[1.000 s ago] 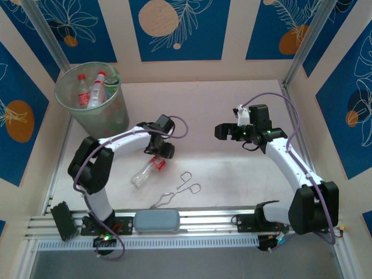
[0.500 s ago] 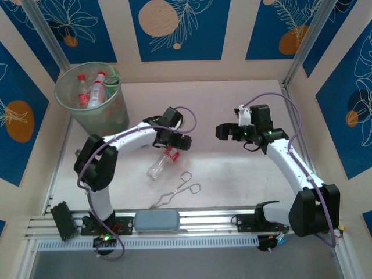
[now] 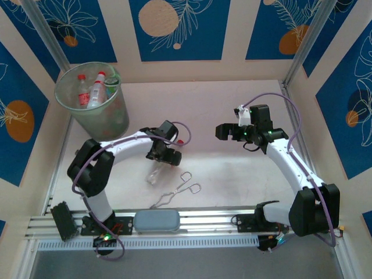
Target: Put the plastic bottles in the bin
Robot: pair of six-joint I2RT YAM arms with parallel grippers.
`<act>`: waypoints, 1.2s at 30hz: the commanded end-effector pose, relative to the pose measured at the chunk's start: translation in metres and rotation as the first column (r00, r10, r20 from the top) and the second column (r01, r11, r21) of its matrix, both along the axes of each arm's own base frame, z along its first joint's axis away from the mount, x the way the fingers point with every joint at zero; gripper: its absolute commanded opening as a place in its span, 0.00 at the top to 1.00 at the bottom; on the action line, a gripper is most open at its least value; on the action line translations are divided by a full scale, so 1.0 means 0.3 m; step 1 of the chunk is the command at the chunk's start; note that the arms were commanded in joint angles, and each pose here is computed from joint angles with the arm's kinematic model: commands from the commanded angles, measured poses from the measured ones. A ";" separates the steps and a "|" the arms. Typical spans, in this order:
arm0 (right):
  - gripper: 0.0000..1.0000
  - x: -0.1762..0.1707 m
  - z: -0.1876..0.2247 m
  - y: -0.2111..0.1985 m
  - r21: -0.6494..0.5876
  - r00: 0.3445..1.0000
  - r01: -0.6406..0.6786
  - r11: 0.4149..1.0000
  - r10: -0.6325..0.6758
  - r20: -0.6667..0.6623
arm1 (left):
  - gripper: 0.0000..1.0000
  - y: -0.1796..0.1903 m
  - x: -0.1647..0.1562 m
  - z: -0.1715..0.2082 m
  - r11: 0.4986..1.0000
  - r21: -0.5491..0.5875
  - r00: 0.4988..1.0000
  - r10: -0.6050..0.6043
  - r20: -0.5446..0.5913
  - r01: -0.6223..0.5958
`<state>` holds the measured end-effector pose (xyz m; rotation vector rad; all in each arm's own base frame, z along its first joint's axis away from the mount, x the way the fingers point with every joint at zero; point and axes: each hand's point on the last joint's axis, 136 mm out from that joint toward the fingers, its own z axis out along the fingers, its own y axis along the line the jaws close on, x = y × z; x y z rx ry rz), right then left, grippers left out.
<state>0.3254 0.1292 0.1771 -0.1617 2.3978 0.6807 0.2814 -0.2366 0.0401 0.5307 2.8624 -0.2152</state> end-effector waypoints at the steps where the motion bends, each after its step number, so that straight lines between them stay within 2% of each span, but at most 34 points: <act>1: 0.01 -0.003 0.012 0.006 -0.010 1.000 -0.011 1.000 0.011 0.001 | 0.20 -0.006 -0.008 -0.005 1.000 0.013 1.000 -0.002 0.000 0.002; 6: 0.01 -0.003 0.014 0.006 -0.013 1.000 -0.010 1.000 0.010 0.002 | 0.29 -0.026 0.018 0.074 1.000 0.001 0.999 -0.026 0.032 0.026; 10: 0.01 0.003 0.019 0.010 -0.013 1.000 -0.013 1.000 0.013 0.002 | 0.34 -0.062 0.063 0.226 0.997 -0.044 0.992 -0.058 0.114 0.063; 14: 0.01 0.010 0.029 0.017 -0.018 1.000 -0.018 1.000 0.018 0.009 | 0.36 -0.092 0.116 0.439 0.989 -0.082 0.969 -0.101 0.227 0.122; 20: 0.01 0.015 0.037 0.021 -0.030 1.000 -0.017 0.999 0.017 0.015 | 0.41 -0.052 0.246 0.832 0.982 -0.112 0.892 -0.089 0.443 0.153; 22: 0.01 0.018 0.037 0.019 -0.029 1.000 -0.011 1.000 0.012 0.016 | 0.49 -0.008 0.303 0.964 0.983 -0.118 0.850 -0.058 0.523 0.139; 25: 0.01 0.022 0.036 0.026 -0.018 1.000 -0.014 1.000 0.014 0.019 | 0.59 0.102 0.404 1.144 0.977 -0.192 0.790 0.046 0.611 0.092; 28: 0.01 0.021 0.036 0.033 -0.010 1.000 -0.017 1.000 0.018 0.021 | 0.70 0.276 0.504 1.267 0.970 -0.241 0.719 0.184 0.670 -0.024; 30: 0.01 0.018 0.037 0.034 -0.010 1.000 -0.019 1.000 0.019 0.024 | 0.79 0.409 0.553 1.327 0.962 -0.245 0.651 0.263 0.712 -0.121; 33: 0.01 0.019 0.036 0.018 -0.025 0.999 -0.011 1.000 0.012 0.030 | 0.91 0.605 0.594 1.407 0.921 -0.300 0.521 0.389 0.760 -0.250; 36: 0.01 0.020 0.042 0.006 -0.023 0.999 -0.006 1.000 0.007 0.036 | 0.98 0.782 0.595 1.479 0.872 -0.328 0.345 0.453 0.822 -0.364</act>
